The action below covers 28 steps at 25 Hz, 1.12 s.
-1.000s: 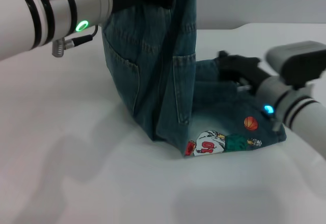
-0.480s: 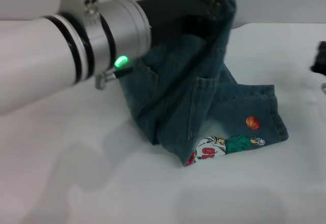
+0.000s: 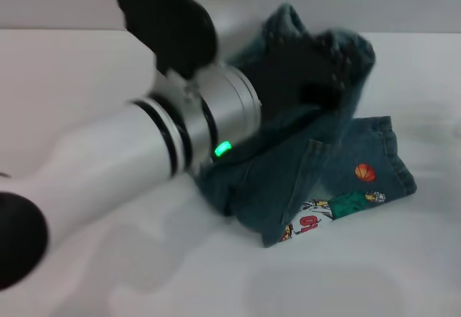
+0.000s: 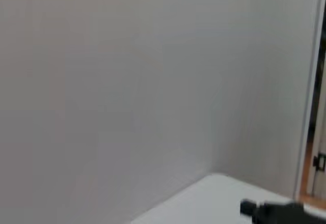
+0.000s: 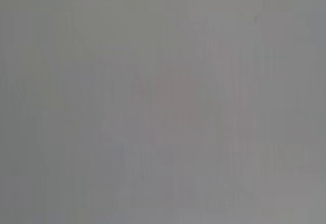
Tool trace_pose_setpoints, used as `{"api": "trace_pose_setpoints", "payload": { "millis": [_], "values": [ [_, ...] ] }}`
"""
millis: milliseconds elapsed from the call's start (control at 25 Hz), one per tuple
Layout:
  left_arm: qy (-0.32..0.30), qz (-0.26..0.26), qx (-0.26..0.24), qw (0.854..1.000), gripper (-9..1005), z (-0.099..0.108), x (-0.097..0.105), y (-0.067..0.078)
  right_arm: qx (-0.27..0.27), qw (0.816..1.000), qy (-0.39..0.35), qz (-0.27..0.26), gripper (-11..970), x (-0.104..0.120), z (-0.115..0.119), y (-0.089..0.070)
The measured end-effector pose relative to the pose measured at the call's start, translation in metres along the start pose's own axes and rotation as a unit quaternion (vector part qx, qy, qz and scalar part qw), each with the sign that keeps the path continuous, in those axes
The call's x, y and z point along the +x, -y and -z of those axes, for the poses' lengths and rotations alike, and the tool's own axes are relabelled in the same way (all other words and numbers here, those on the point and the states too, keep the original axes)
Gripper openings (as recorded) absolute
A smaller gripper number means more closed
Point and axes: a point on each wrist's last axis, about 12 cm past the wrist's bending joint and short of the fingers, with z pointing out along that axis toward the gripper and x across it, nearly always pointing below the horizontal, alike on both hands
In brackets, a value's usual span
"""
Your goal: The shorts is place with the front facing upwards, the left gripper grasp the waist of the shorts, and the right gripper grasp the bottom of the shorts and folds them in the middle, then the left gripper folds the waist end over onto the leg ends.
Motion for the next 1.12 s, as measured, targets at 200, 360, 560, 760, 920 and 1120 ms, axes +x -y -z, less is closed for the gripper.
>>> {"api": "trace_pose_setpoints", "payload": {
  "millis": [200, 360, 560, 760, 920, 1120],
  "values": [
    [-0.028, 0.012, 0.011, 0.999, 153, -0.014, 0.020, 0.002, -0.003, 1.000, 0.001, -0.001, 19, 0.000, 0.001, 0.000],
    [-0.026, 0.022, 0.006, 0.999, 276, -0.014, 0.023, 0.000, -0.005, 1.000, 0.002, 0.002, 23, 0.000, 0.000, -0.001],
    [-0.016, 0.021, 0.003, 1.000, 477, -0.014, 0.024, 0.003, -0.006, 1.000, 0.004, 0.002, 28, -0.001, 0.000, -0.001],
    [0.002, 0.020, -0.015, 1.000, 609, -0.011, 0.025, 0.000, 0.003, 0.999, 0.049, 0.003, 33, -0.005, 0.017, 0.009],
    [0.080, -0.014, -0.157, 0.984, 699, 0.013, 0.042, -0.034, 0.015, 0.993, 0.117, 0.013, 37, -0.010, 0.047, 0.022],
    [0.122, -0.044, -0.292, 0.948, 805, 0.039, 0.087, -0.077, 0.049, 0.983, 0.170, 0.041, 42, -0.010, 0.084, 0.030]
  ]
}}
